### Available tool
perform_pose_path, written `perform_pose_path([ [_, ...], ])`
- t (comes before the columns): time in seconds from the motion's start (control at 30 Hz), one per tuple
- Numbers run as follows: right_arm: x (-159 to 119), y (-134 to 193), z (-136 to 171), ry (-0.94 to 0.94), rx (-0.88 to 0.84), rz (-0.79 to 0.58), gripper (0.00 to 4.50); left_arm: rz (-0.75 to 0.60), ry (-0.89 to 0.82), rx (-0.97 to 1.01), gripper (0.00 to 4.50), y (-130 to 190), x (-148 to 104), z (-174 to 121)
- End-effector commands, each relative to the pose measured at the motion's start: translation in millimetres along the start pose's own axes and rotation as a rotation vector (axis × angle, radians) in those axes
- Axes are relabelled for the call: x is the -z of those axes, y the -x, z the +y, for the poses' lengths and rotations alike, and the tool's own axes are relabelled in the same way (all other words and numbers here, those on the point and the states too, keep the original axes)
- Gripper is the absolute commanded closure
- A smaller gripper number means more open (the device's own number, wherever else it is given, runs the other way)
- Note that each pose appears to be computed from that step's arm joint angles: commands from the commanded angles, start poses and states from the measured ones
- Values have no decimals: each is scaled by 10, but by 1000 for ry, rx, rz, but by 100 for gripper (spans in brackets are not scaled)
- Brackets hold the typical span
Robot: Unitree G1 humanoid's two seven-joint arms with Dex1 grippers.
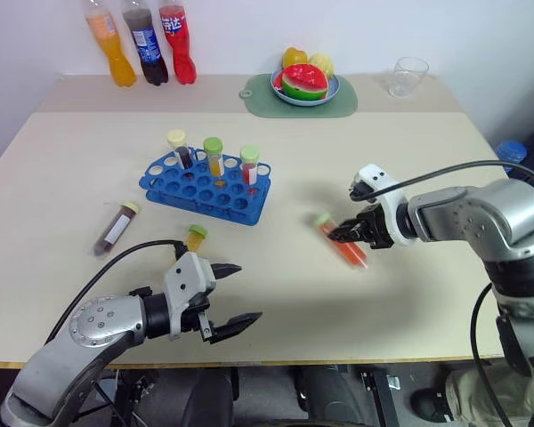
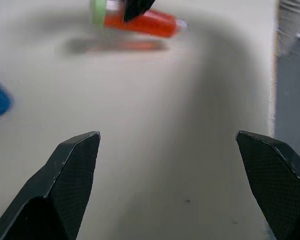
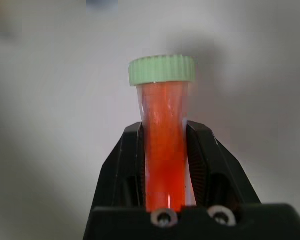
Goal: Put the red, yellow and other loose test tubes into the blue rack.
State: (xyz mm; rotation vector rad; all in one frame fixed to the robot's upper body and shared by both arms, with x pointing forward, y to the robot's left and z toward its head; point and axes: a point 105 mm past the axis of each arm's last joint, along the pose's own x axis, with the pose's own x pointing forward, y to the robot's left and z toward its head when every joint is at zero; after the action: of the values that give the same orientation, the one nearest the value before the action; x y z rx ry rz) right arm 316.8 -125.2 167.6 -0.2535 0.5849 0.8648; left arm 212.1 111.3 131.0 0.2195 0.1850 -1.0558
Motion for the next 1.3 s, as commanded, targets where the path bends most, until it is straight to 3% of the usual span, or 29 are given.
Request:
perform_pose_path([
  [0.03, -480, 121, 187, 184, -41, -359, 381, -68, 3, -154, 0, 103, -57, 236],
  [0.17, -858, -74, 413, 263, 6, -817, 381, -229, 65, -598, 0, 391, -44, 969],
  [0.23, -949, -200, 449, 255, 37, -920, 381, -308, 78, -700, 0, 480, -46, 1116],
  [0.33, -1054, -432, 562, 248, 31, -1020, 381, -302, 50, -731, 0, 495, 22, 1165],
  [0.6, -1051, -832, 689, 238, 53, -1053, 381, -297, 71, -711, 0, 489, 96, 1132],
  [0.77, -974, -1035, 687, 217, 68, -994, 381, -273, 86, -685, 0, 475, 150, 1040],
  [1.3, -955, -1225, 645, 219, 90, -958, 381, -264, 95, -663, 0, 436, 165, 992],
])
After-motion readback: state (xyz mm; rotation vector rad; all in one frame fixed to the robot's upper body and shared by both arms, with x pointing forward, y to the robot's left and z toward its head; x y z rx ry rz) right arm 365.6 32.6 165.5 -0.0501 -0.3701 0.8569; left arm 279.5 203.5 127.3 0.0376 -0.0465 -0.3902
